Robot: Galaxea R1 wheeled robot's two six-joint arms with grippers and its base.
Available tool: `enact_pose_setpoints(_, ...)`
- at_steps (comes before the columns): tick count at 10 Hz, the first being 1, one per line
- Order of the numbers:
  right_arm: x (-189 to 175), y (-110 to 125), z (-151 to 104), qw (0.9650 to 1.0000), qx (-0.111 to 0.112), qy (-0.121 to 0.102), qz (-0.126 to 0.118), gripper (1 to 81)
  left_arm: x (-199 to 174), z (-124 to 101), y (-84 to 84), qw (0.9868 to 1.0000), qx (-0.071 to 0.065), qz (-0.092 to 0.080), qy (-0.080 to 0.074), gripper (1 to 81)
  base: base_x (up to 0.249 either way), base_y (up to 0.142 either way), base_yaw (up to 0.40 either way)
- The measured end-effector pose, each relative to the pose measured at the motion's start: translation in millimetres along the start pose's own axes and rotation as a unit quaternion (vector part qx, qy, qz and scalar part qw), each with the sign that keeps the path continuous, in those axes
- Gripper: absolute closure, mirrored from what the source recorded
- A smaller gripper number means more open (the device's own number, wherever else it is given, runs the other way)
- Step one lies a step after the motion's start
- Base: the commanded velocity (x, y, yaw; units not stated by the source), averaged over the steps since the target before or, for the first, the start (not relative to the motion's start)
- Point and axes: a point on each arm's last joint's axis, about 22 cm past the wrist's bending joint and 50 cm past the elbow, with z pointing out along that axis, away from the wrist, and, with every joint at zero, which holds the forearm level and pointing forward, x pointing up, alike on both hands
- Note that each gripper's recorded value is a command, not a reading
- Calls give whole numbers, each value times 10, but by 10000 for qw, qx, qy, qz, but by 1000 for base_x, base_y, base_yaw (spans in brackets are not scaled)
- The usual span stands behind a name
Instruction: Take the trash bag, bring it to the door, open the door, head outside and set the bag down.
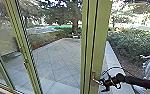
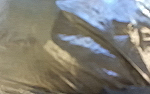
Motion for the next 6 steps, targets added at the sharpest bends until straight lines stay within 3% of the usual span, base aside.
enact_pose_setpoints(3,105,173,182,9994,151,248,171,10,-11,-3,-53,10000,57,-4,-23,811,0,0,0)
enact_pose_setpoints(6,155,269,395,9980,193,556,-240,10,-12,-4,-55,10000,59,-5,-37,811,0,0,0)
